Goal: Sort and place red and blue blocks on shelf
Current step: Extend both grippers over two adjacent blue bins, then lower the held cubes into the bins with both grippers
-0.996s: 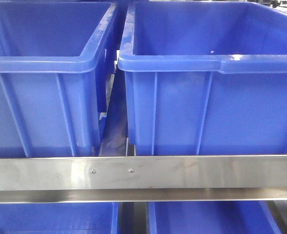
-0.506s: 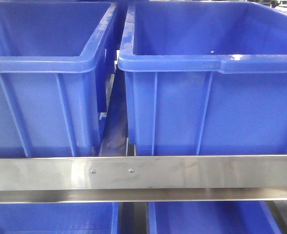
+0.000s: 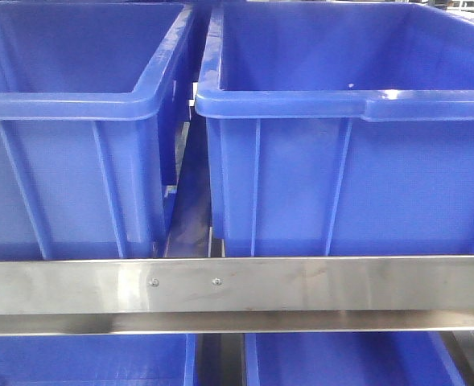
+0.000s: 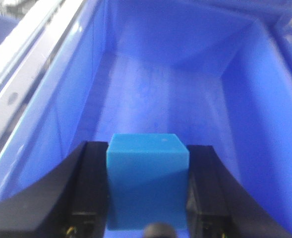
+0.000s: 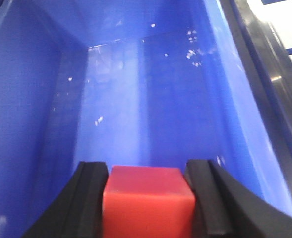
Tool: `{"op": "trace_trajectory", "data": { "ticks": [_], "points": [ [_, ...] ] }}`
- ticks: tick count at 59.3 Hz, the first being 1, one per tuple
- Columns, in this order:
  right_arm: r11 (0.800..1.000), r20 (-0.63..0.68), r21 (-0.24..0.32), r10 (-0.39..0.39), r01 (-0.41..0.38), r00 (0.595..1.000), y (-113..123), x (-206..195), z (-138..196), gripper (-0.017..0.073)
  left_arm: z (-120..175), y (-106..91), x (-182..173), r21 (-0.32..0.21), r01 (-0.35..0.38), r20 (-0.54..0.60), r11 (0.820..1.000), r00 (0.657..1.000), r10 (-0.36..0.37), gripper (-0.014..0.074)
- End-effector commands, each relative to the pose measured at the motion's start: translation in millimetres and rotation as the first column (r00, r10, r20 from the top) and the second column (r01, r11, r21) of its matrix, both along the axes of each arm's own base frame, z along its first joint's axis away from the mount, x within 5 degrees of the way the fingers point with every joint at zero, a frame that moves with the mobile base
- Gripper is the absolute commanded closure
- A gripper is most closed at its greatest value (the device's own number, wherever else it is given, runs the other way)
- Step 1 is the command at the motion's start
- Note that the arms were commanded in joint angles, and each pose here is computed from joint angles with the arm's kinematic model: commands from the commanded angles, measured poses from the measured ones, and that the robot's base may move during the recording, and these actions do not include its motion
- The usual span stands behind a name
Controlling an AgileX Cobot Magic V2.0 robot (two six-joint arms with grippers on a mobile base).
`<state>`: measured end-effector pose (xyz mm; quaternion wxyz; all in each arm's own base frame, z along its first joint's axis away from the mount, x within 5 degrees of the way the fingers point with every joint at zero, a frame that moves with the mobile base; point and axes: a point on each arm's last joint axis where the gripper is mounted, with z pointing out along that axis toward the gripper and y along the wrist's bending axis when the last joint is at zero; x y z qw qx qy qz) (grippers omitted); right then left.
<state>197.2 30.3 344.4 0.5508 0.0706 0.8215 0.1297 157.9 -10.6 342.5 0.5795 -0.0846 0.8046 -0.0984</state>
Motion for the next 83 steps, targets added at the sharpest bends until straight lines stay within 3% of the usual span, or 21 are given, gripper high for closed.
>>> {"op": "trace_trajectory", "data": {
  "ticks": [1,23,39,83],
  "points": [
    [1.000,0.124,-0.005,0.006,-0.005,0.992,1,9,21,0.0507,22,-0.8,11,-0.025,-0.001,0.121,1.000,0.993,0.004,0.0466],
    [1.000,0.148,-0.002,0.007,-0.007,0.989,2,12,22,0.0507,27,-1.3,17,-0.024,0.002,0.166,1.000,0.986,0.002,0.0466],
    [1.000,0.169,0.002,0.007,-0.008,0.986,2,13,24,0.0507,22,-1.8,25,-0.023,0.001,0.140,1.000,0.990,0.002,0.0466],
    [1.000,0.180,0.003,0.017,-0.018,0.984,9,56,1,0.0507,-6,-20.2,98,-0.020,0.054,0.092,0.998,0.994,-0.052,0.0466]
  ]
}}
